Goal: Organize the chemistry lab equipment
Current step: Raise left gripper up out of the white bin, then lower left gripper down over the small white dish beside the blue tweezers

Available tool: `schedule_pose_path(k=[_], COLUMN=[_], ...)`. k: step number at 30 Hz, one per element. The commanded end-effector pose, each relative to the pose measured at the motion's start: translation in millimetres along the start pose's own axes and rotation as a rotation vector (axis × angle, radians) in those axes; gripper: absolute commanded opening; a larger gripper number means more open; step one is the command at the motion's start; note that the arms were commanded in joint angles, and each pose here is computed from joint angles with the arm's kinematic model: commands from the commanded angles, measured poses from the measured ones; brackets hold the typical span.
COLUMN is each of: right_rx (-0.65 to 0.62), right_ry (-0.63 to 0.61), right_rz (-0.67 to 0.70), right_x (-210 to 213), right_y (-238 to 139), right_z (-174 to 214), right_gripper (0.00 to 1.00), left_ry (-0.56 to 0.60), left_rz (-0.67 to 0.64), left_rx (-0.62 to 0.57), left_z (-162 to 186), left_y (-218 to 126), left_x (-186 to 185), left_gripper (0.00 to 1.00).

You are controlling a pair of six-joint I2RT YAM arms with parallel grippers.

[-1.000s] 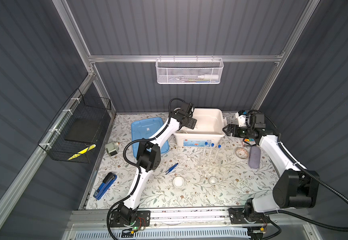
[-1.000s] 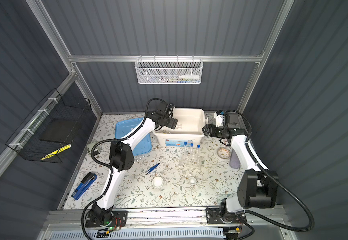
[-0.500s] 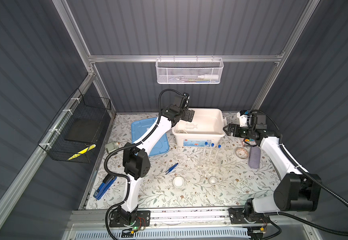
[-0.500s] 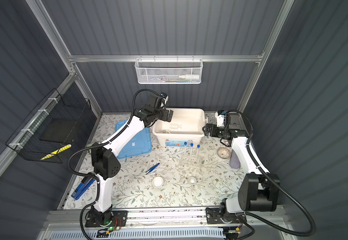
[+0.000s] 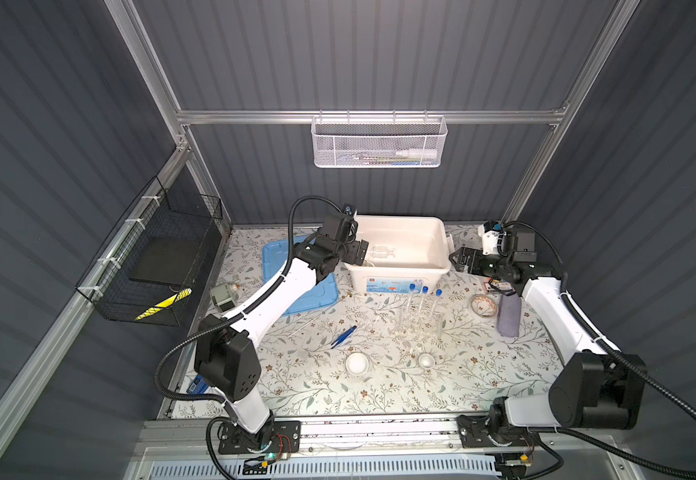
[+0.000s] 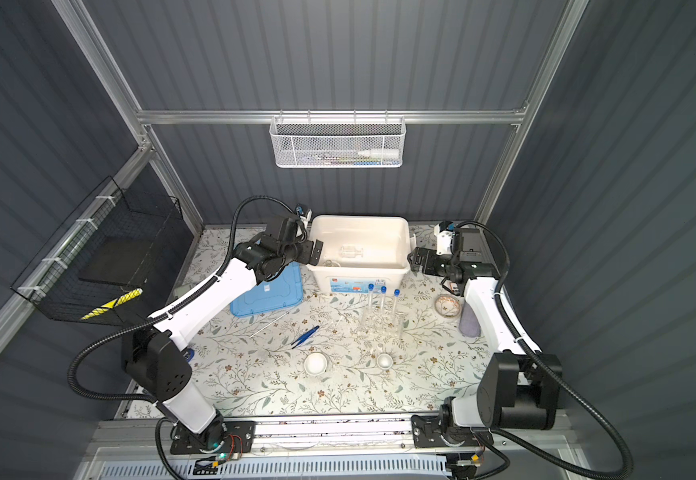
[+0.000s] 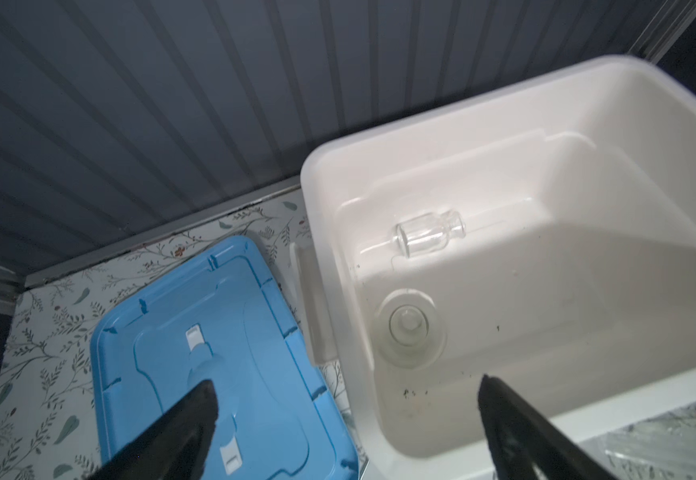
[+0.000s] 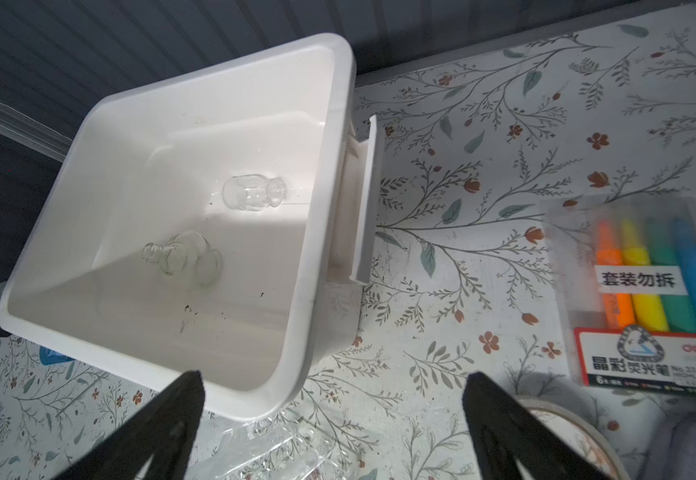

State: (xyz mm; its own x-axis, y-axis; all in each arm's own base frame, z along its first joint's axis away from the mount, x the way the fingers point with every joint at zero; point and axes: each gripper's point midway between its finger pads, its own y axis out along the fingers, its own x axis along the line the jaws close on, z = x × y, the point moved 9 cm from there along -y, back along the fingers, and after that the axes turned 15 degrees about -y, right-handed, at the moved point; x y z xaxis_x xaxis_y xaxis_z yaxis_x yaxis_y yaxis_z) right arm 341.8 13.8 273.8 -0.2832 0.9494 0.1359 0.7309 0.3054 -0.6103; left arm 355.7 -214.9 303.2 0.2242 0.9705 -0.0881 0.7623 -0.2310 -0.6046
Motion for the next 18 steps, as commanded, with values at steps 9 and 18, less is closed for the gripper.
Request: schedule_pose_path(k=[9, 18], right_rx=[-0.039, -0.026], right_ry=[0.004, 0.016], right_rz=[0.047, 0.046], right_x=[-3, -3], right_y=[-10, -12], right_z=[-1, 4], right_gripper=[0.99, 0.99], left_ry=[0.117, 0.263], left_rz=[0.109, 0.182], left_rx=[0.273, 0.452], left_z=[102, 162], left_y=[-11, -26], left_x=[10, -23], left_gripper=[1.0, 1.0])
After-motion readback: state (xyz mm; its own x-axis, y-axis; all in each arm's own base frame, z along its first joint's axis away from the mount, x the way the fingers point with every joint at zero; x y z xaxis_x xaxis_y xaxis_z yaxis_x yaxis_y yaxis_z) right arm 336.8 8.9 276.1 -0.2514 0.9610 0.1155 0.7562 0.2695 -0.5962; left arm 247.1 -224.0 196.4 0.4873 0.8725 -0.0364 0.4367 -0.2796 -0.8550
